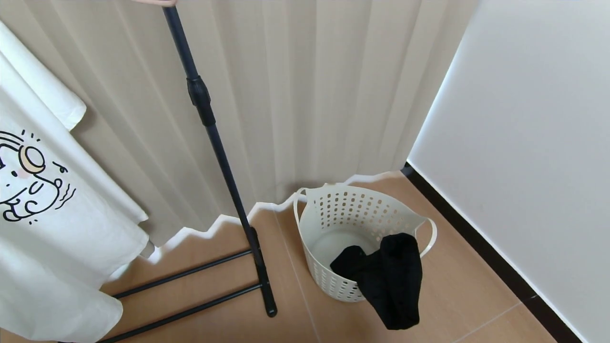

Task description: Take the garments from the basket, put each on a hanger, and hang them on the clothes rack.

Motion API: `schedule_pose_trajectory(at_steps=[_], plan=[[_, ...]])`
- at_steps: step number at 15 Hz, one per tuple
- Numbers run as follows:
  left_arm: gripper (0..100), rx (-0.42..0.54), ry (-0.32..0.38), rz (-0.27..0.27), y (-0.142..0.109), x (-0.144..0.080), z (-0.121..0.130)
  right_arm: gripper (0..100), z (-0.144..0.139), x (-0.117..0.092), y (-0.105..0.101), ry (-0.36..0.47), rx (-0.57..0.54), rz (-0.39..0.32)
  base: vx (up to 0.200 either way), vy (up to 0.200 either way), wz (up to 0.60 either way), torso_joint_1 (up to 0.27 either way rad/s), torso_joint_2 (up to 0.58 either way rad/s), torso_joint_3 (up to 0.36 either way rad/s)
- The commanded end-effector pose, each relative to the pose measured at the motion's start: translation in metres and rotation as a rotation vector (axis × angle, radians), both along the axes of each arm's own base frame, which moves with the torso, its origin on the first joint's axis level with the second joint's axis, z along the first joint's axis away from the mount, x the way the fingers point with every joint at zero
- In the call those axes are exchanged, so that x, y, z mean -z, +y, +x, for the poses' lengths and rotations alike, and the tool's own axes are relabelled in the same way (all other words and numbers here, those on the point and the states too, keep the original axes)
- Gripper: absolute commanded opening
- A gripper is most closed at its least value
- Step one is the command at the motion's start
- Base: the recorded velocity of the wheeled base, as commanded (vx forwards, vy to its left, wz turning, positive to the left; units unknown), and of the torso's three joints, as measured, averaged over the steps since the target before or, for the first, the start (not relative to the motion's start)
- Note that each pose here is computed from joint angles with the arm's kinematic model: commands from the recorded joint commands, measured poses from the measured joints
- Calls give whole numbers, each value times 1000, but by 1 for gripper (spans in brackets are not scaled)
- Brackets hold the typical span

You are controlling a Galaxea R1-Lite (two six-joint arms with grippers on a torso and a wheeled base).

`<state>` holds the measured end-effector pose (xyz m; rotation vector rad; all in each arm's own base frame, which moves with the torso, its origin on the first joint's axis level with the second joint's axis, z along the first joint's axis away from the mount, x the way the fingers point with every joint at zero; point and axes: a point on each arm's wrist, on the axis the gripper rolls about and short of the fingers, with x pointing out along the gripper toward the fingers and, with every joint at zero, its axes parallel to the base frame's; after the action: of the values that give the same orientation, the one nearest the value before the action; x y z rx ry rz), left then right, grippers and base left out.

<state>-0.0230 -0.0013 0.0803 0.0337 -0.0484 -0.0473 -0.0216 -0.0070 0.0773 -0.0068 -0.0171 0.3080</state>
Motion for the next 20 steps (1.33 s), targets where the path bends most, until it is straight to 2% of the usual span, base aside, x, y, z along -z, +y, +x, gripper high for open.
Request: schedule_pose_trajectory(at_steps=[1,18,20], plan=[[100,-1,0,0,0,0,0,100,0,0,0,-3,1,0,0,0,0,2,7,-212],[100,-1,0,1,0,0,0,100,0,1,0,6,6,-3,0,0,0,4,2,-194],[100,-2,-1,0,0,0,0,100,2,1,1,35,3,-13,0,0,0,-2,2,-198]])
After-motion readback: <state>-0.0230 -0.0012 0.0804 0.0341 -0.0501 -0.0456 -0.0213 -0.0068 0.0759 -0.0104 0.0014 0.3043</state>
